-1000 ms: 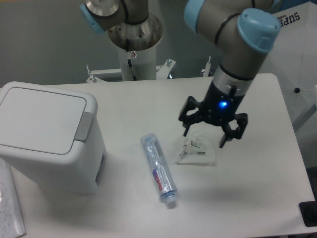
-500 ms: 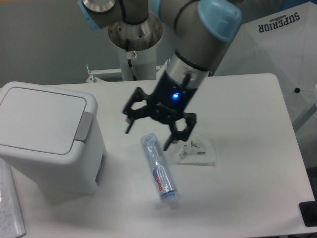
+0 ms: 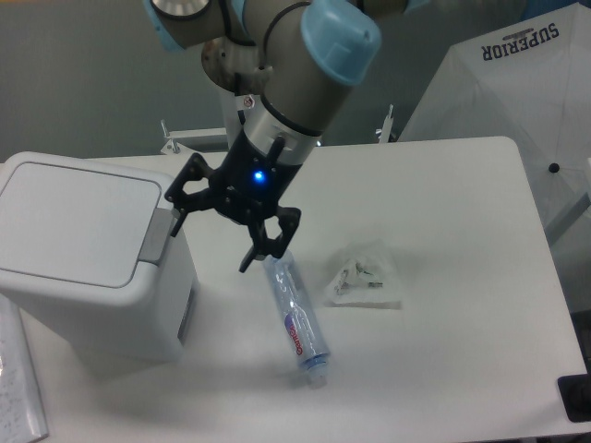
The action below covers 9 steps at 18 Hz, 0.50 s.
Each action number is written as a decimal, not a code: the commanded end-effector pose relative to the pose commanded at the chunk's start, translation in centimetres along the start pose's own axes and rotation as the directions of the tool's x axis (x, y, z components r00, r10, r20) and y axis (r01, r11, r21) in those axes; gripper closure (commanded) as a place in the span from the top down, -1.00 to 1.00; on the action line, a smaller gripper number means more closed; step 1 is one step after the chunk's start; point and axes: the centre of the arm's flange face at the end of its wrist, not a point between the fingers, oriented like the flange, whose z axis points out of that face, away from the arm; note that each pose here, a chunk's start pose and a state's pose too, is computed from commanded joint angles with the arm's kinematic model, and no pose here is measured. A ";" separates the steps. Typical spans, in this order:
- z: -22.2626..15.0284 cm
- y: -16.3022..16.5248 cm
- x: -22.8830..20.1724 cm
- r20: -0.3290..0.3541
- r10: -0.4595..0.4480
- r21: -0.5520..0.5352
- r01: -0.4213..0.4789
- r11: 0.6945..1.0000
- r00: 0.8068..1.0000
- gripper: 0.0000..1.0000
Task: Open the trash can
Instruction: 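Lower the gripper fingers onto the edge of the trash can lid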
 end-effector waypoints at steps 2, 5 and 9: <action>0.3 0.0 0.1 -0.004 0.002 -0.004 -0.002 1.000 1.000 1.00; 0.6 -0.1 -0.1 -0.005 0.002 -0.005 -0.002 1.000 1.000 1.00; 1.5 -0.3 -0.4 0.001 0.015 0.002 -0.015 1.000 1.000 1.00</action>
